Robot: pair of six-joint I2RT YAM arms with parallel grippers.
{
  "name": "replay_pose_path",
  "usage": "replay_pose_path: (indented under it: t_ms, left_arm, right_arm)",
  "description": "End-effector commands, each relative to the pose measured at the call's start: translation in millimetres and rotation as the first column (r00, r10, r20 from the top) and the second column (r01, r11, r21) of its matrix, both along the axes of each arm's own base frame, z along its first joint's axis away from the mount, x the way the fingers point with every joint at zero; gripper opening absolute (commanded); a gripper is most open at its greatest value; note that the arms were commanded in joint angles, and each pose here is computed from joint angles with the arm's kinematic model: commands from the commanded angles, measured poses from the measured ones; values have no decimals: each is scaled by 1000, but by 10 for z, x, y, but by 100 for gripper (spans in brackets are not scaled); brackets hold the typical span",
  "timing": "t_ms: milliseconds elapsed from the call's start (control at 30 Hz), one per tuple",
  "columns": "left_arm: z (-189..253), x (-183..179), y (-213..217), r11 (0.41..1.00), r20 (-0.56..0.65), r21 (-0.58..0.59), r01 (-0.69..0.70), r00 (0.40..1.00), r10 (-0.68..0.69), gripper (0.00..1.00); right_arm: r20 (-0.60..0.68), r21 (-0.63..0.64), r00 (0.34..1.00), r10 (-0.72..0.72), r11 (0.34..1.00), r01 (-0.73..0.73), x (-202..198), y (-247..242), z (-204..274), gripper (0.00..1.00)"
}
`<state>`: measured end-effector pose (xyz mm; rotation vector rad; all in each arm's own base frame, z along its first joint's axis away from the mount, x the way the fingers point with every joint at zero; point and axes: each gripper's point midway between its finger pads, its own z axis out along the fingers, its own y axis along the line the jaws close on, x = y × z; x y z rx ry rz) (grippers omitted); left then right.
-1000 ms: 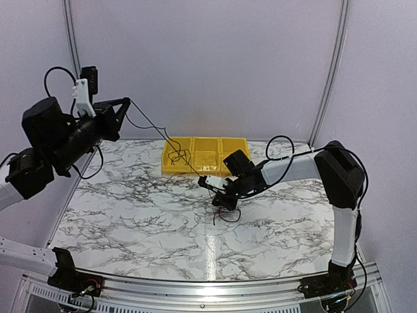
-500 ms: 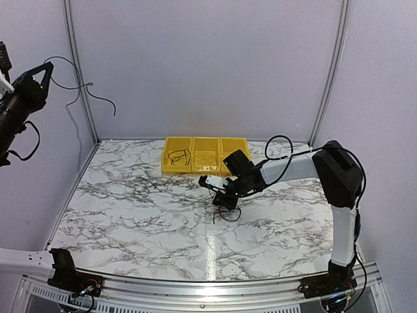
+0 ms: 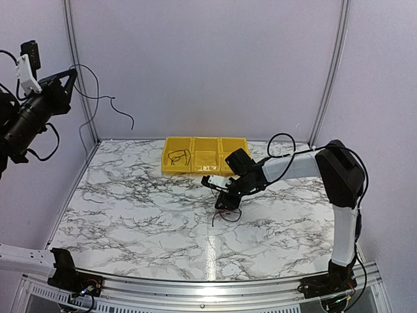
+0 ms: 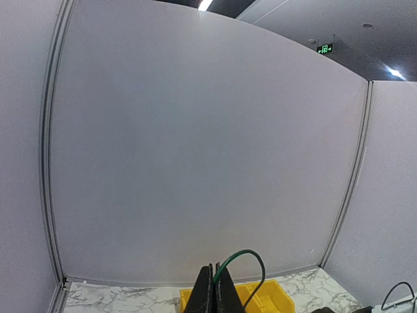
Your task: Untangle the cables
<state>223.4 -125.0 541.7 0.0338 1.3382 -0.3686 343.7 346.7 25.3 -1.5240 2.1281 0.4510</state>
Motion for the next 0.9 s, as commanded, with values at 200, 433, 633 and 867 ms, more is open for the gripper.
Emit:
replay_pose_path:
  t_ms: [200, 433, 633, 867]
  left_arm:
    - [-385, 279, -568, 993, -85, 79, 88, 993, -82, 0]
    - [-683, 510, -1018, 982, -159, 116, 152, 978, -132, 0]
    - [-802, 667, -1396, 964, -201, 150, 219, 962, -187, 0]
    - [-774, 868, -1530, 972, -235, 156, 176, 962, -137, 0]
  right_arm:
    - [134, 43, 991, 10, 999, -16, 36, -99, 784, 55]
    - [306, -27, 952, -11, 999, 20, 154, -342, 993, 56]
    - [407, -65, 910, -76, 992, 112, 380, -686, 1100, 57]
    - [413, 13, 890, -193, 978, 206, 593, -1039, 1310, 56]
